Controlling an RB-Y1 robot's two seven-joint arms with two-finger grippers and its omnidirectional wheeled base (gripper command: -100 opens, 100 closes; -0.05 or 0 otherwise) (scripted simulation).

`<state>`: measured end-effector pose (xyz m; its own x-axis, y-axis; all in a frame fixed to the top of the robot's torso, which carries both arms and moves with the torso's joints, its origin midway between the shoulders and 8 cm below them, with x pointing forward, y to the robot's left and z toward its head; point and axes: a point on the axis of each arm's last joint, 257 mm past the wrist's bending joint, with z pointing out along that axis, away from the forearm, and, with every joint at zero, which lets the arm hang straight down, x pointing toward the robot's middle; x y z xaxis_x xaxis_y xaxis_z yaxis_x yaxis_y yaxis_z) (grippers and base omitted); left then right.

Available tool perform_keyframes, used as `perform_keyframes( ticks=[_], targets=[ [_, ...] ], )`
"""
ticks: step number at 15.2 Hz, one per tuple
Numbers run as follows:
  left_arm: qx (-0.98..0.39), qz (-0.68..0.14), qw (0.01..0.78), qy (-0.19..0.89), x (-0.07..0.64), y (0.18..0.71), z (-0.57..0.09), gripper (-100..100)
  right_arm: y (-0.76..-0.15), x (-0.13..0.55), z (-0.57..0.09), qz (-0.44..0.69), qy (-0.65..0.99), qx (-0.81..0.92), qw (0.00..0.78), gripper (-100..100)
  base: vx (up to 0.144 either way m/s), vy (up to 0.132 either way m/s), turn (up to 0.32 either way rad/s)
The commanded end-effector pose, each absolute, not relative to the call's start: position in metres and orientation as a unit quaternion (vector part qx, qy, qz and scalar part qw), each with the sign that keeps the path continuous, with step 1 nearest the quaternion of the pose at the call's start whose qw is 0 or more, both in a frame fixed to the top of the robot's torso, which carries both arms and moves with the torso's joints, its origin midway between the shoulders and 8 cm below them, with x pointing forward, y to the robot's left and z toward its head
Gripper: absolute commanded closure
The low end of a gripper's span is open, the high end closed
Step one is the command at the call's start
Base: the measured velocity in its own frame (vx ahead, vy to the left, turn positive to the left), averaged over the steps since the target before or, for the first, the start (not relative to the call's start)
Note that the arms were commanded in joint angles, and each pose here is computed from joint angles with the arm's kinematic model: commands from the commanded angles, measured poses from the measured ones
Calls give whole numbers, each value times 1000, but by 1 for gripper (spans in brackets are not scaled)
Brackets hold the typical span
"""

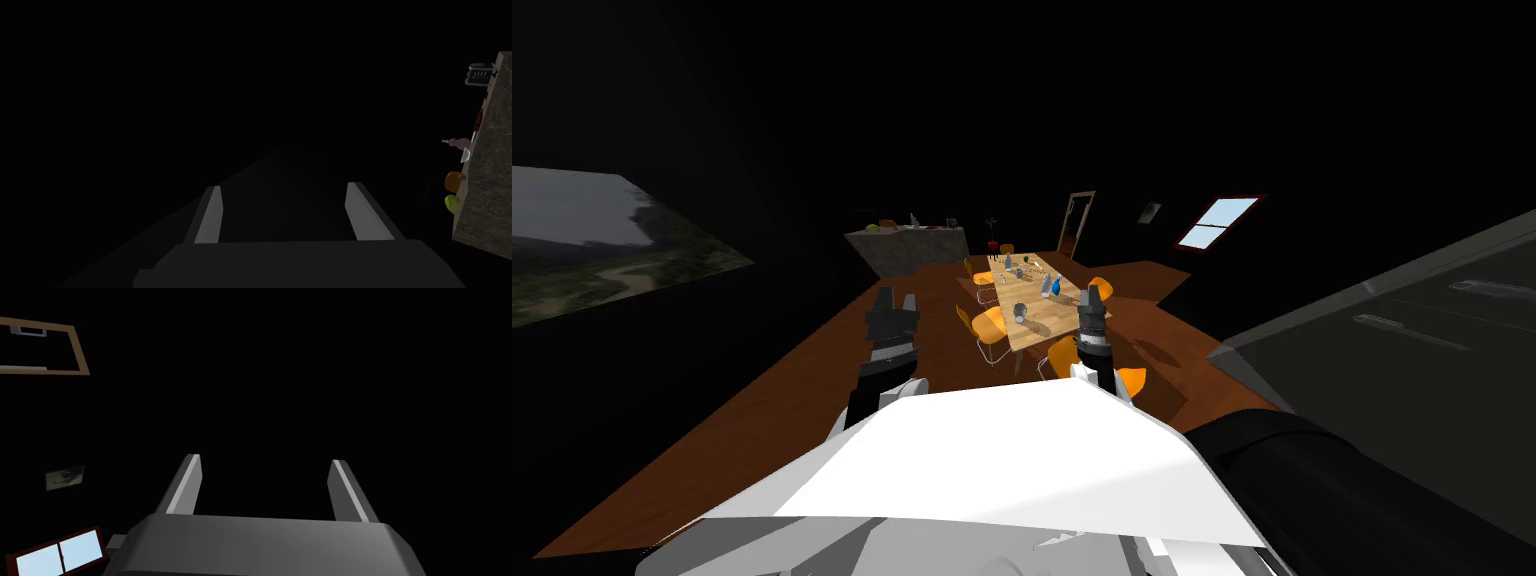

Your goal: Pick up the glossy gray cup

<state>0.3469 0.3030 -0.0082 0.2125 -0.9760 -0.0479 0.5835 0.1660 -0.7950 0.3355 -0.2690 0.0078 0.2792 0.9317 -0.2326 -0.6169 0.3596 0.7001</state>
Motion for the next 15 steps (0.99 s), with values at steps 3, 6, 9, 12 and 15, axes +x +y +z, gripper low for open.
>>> perform_keyframes(
  ticks=[3, 6, 9, 12, 15],
  targets=[
    [-332, -554, 704, 295, 347, 303, -8, 0, -259, 341, -6, 507, 354, 226, 753, -100, 7, 11, 95],
    [-332, -554, 704, 295, 347, 303, -8, 0, -250, 347, -27, 501, 396, 205, 742, -100, 16, 16, 93],
    [-332, -554, 704, 295, 347, 303, -8, 0, -245, 350, -41, 495, 423, 190, 735, -100, 18, 19, 101],
    [-332, -554, 704, 295, 347, 303, -8, 0, -238, 356, -73, 482, 472, 168, 719, -100, 22, 22, 172],
    [-332, -554, 704, 295, 347, 303, -8, 0, -235, 357, -95, 470, 510, 144, 706, -100, 28, 22, 172]
  ],
)
